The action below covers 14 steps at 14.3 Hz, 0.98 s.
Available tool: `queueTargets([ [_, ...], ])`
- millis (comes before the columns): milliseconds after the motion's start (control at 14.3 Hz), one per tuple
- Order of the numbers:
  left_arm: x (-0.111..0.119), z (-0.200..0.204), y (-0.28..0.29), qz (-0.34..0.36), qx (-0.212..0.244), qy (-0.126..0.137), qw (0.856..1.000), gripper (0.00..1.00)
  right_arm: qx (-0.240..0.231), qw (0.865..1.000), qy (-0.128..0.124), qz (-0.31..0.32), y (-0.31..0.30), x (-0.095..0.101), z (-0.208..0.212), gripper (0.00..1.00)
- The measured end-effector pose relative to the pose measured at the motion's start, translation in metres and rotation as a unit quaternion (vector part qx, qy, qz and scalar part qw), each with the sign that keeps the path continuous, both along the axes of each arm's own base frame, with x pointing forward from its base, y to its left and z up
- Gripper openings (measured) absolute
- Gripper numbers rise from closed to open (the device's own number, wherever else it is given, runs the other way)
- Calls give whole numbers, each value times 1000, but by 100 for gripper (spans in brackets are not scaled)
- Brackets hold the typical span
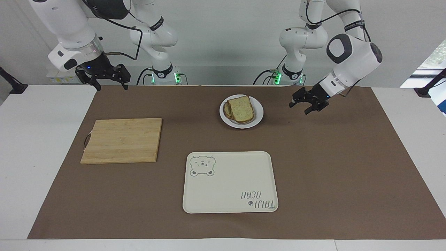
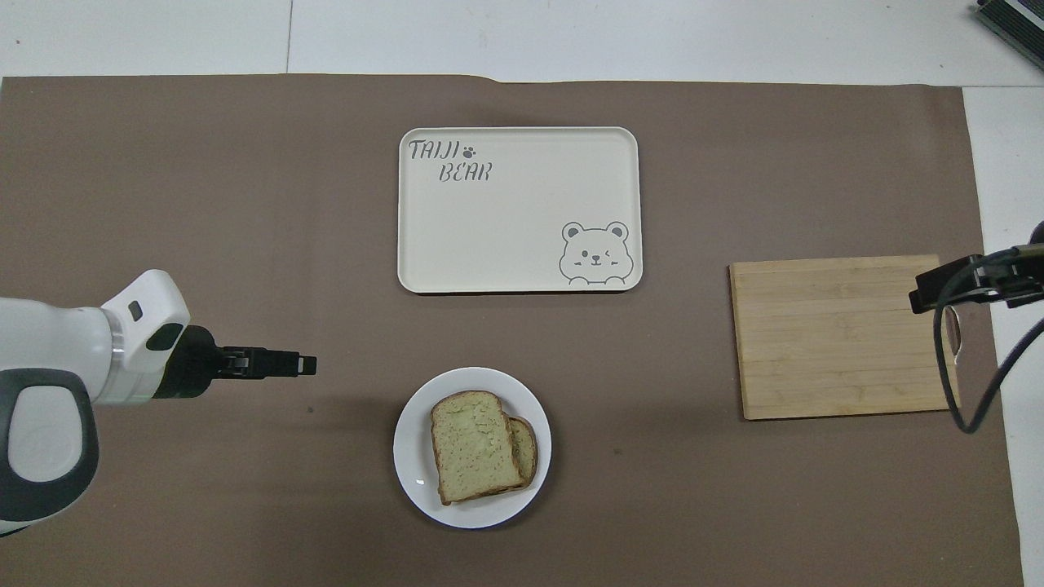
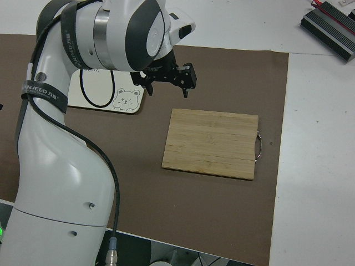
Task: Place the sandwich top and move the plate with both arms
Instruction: 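Move the left gripper to the plate rim nearest the robot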
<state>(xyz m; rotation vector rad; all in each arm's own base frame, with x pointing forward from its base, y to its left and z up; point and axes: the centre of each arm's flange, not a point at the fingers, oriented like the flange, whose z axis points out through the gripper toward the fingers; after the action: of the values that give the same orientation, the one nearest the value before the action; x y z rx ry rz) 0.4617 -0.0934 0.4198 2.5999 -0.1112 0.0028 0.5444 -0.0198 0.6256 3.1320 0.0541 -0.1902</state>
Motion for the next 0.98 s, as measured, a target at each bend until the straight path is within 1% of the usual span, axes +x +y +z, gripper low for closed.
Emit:
queueTargets([
  [210,-29,-51,-38,11,-26,-25,999,96,0,1000,1,4,4,1,-1,100],
  [279,-41,-66,-45,13,-35,-29,999,96,0,1000,1,4,5,1,-1,100],
  [349,-51,-79,-47,13,-44,-27,999,93,0,1000,1,4,5,1,-1,100],
  [419,-58,-88,-45,17,-52,-23,998,93,0,1000,1,4,4,1,-1,100],
  [489,-64,-96,-44,22,-60,-17,998,89,0,1000,1,4,4,1,-1,100],
  [559,-68,-102,-43,27,-65,-11,997,89,0,1000,1,4,4,1,-1,100],
  [699,-77,-111,-42,30,-74,-5,997,77,0,1000,1,4,4,1,-1,100],
  [768,-80,-117,-42,31,-82,-5,996,77,0,1000,1,4,4,1,-1,100],
  [838,-85,-124,-42,30,-93,-6,995,73,0,1000,1,4,4,1,-1,100],
  [908,-88,-129,-44,30,-100,-5,995,73,0,1000,1,4,4,1,-1,100],
  [978,-92,-132,-49,30,-107,-2,994,70,0,1000,1,4,4,1,-1,100],
])
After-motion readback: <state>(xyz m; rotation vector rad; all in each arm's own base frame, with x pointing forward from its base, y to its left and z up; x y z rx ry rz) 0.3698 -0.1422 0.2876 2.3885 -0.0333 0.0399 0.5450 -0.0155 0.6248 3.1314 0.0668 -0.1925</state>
